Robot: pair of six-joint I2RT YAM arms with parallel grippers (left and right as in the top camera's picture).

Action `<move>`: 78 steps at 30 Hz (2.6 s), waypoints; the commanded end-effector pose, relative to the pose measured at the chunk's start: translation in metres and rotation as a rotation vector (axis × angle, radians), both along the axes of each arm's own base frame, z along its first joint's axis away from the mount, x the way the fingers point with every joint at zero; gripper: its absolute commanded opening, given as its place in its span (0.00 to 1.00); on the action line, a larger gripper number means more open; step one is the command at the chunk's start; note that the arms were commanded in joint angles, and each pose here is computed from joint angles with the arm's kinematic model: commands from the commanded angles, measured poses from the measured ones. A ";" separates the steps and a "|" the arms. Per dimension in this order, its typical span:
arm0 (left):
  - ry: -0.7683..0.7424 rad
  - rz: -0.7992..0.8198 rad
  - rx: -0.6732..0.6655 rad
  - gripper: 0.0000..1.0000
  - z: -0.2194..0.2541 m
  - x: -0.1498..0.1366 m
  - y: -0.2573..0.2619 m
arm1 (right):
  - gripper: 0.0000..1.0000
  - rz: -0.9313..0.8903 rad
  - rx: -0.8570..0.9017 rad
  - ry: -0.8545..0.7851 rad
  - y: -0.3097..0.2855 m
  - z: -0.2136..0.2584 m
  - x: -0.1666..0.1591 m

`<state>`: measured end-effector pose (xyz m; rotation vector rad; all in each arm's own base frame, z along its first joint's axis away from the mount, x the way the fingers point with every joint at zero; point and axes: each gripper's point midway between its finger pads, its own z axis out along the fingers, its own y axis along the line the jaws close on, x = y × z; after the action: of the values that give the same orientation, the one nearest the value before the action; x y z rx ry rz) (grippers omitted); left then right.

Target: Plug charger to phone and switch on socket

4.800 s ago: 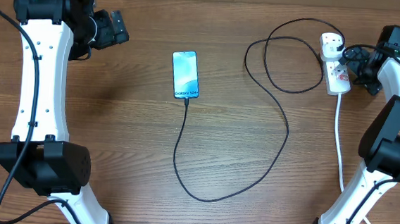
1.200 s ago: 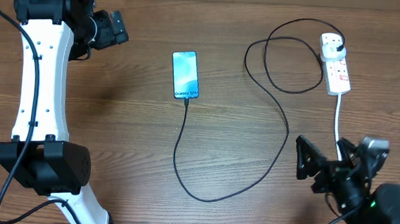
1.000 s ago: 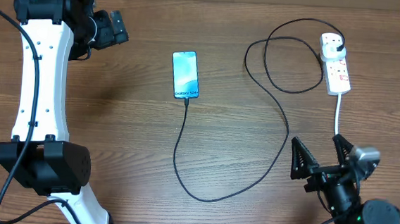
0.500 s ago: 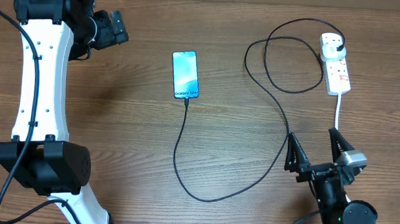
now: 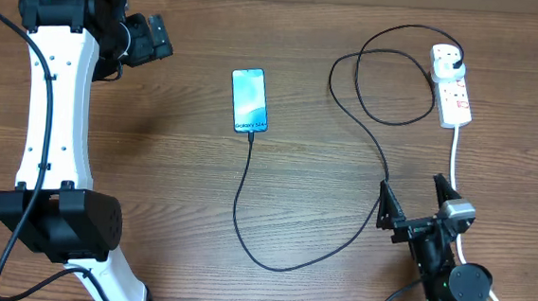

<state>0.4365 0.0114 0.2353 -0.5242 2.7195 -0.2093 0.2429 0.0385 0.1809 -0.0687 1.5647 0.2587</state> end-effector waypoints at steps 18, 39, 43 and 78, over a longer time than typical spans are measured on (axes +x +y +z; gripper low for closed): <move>0.014 -0.001 0.000 1.00 -0.006 0.002 -0.002 | 1.00 -0.120 -0.143 0.017 -0.020 -0.012 0.003; 0.013 -0.001 0.000 1.00 -0.005 0.002 -0.002 | 1.00 -0.115 -0.211 0.002 -0.020 -0.011 0.003; 0.014 -0.001 0.000 1.00 -0.006 0.002 -0.003 | 1.00 -0.115 -0.211 0.002 -0.020 -0.011 0.003; -0.153 -0.042 0.195 1.00 0.073 -0.055 0.015 | 1.00 -0.115 -0.211 0.002 -0.020 -0.011 0.003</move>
<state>0.3853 0.0369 0.3137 -0.4303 2.5512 0.0526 0.2457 0.0196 0.1707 -0.1458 1.5951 0.0086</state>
